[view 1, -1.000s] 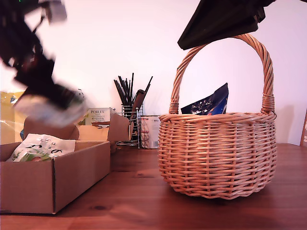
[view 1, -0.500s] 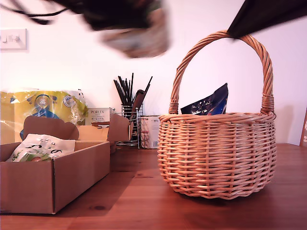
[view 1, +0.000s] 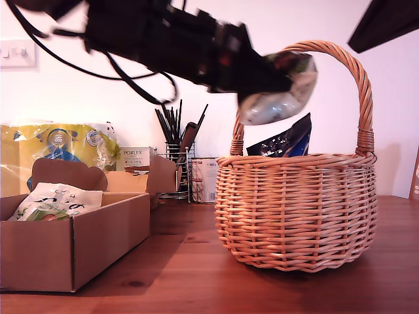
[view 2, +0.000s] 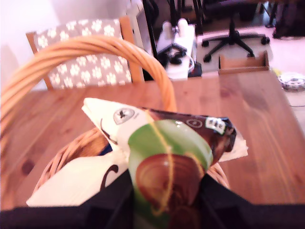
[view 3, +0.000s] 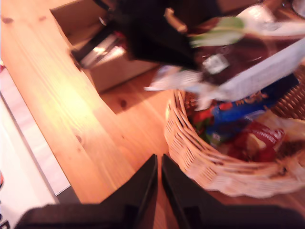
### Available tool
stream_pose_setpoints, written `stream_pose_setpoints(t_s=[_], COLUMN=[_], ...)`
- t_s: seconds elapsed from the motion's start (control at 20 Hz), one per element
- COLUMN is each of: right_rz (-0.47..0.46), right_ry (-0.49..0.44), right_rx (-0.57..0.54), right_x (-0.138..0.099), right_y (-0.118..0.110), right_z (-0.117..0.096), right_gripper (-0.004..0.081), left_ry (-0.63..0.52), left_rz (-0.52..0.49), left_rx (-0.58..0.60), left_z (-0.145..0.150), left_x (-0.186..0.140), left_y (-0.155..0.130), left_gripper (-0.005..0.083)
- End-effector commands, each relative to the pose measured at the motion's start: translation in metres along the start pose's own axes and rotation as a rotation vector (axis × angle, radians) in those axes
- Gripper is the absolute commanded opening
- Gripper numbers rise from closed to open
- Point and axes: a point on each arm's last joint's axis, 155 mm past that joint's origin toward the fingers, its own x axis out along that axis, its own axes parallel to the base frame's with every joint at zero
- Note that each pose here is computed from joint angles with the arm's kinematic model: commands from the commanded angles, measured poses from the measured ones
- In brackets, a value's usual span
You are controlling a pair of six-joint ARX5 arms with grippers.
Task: Move the bags of Easter eggs from the cardboard box on the left into the woven basket on the right side.
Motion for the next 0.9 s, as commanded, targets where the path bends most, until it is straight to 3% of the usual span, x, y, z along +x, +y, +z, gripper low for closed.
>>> stream_pose_setpoints(t_s=[0.0,0.35,0.55,0.75,0.85], right_rz=[-0.007,-0.012,-0.019,-0.02,-0.02], right_ry=[-0.017,-0.04,-0.04,-0.043,-0.042], right_rx=[-0.003,-0.009,-0.023,-0.035,-0.034], right_x=[-0.004,-0.009,-0.009,-0.009,-0.009], right_y=[-0.001,-0.001,-0.002,-0.002,-0.002], right_z=[0.003,0.006,0.006,0.007,0.007], right_gripper=[-0.0012,-0.0012,-0.0012,-0.0012,-0.0012], left_ry=[-0.009,0.032,0.169,0.203,0.189], left_rz=[0.034,0.052,-0.004,-0.024,-0.019], left_rx=[0.007,-0.022,-0.129,-0.145,-0.137], left_z=[-0.002,-0.024,-0.062,-0.069,-0.062], left_x=[0.009,0.042,0.051,0.05,0.052], left_y=[0.008,0.025,0.009,0.001,0.005], left_gripper=[0.0162,0.0162,0.0162,0.0165,0.0249])
